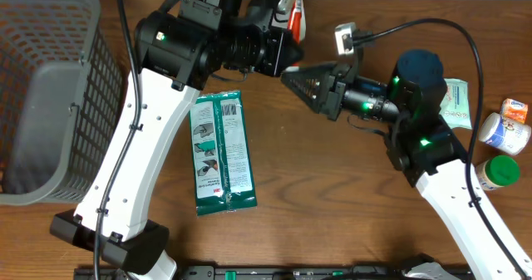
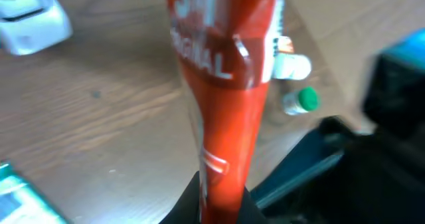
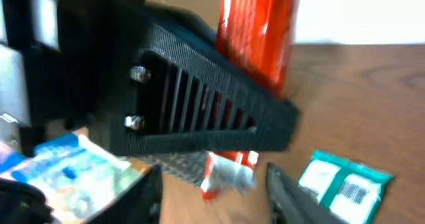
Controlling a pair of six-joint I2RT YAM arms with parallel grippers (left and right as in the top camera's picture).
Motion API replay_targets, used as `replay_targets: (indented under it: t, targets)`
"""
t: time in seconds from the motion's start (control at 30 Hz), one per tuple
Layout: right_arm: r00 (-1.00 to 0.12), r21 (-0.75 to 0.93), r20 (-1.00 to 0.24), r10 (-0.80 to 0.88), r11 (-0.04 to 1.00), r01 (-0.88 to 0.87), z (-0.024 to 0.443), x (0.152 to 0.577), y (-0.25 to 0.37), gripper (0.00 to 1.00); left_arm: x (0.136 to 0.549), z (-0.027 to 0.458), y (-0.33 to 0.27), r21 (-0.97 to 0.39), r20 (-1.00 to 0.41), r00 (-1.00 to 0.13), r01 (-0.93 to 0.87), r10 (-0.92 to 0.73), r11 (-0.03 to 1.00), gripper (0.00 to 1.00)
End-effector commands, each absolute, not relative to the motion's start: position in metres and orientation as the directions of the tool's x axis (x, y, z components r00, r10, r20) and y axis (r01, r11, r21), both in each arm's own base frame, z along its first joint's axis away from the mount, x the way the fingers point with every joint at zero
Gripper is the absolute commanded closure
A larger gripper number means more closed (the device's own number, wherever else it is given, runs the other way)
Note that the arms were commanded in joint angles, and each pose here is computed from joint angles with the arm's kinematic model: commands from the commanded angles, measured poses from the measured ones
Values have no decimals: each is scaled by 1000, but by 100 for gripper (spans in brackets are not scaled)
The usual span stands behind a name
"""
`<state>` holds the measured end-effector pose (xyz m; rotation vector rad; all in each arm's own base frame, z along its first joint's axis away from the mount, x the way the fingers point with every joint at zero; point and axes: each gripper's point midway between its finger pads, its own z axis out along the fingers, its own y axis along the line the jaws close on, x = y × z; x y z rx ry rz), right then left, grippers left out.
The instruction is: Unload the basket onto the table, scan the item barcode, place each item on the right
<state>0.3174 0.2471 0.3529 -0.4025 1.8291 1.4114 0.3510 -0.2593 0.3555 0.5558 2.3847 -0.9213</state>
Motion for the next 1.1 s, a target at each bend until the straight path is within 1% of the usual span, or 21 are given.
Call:
replay_targets:
  t: [0.0, 0.1, 0.17, 0.3, 0.4, 0.47, 0.57, 0.6, 0.63, 0.77, 0.83, 1.0, 1.07]
  targets:
    - [-619, 666, -743, 254, 376, -644, 362, 330, 226, 45, 373, 344, -237, -351, -632, -749, 507, 200, 787, 93]
    - [-600, 656, -752, 272, 392, -645, 367, 335, 208, 34, 385, 341, -219, -242, -651, -728, 469, 216, 849, 93]
    - [-602, 665, -743, 291, 414, -621, 365, 340, 193, 29, 390, 340, -206, -164, -659, -714, 444, 237, 881, 93]
    - [-616, 690, -712, 338, 499, -524, 348, 357, 158, 30, 403, 344, -172, 27, -672, -689, 344, 272, 939, 93]
    - [-611, 701, -689, 389, 571, -427, 334, 370, 129, 30, 413, 351, -155, 150, -687, -652, 304, 320, 941, 93]
    - [-602, 705, -679, 419, 601, -377, 329, 376, 114, 30, 422, 358, -145, 235, -698, -621, 273, 357, 933, 93]
    - [-594, 707, -671, 443, 622, -335, 325, 380, 101, 28, 433, 364, -138, 336, -691, -580, 270, 431, 902, 93]
    - [-596, 709, -667, 448, 627, -322, 323, 381, 99, 21, 435, 364, -137, 362, -683, -572, 276, 454, 891, 93]
    - [-602, 713, -659, 451, 630, -307, 320, 381, 98, 1, 439, 366, -137, 401, -672, -553, 287, 492, 870, 93]
    - [-649, 732, -599, 469, 650, -205, 298, 377, 92, 1, 463, 367, -144, 553, -611, -464, 329, 641, 765, 93]
    - [-675, 724, -543, 499, 686, -75, 274, 374, 81, 1, 476, 359, -151, 609, -561, -424, 370, 711, 702, 93]
    - [-666, 607, -488, 564, 768, 205, 228, 363, 42, 1, 507, 328, -167, 651, -506, -396, 406, 766, 641, 93]
    - [-671, 563, -470, 574, 780, 272, 216, 355, 33, 1, 519, 315, -172, 673, -476, -379, 423, 793, 606, 93]
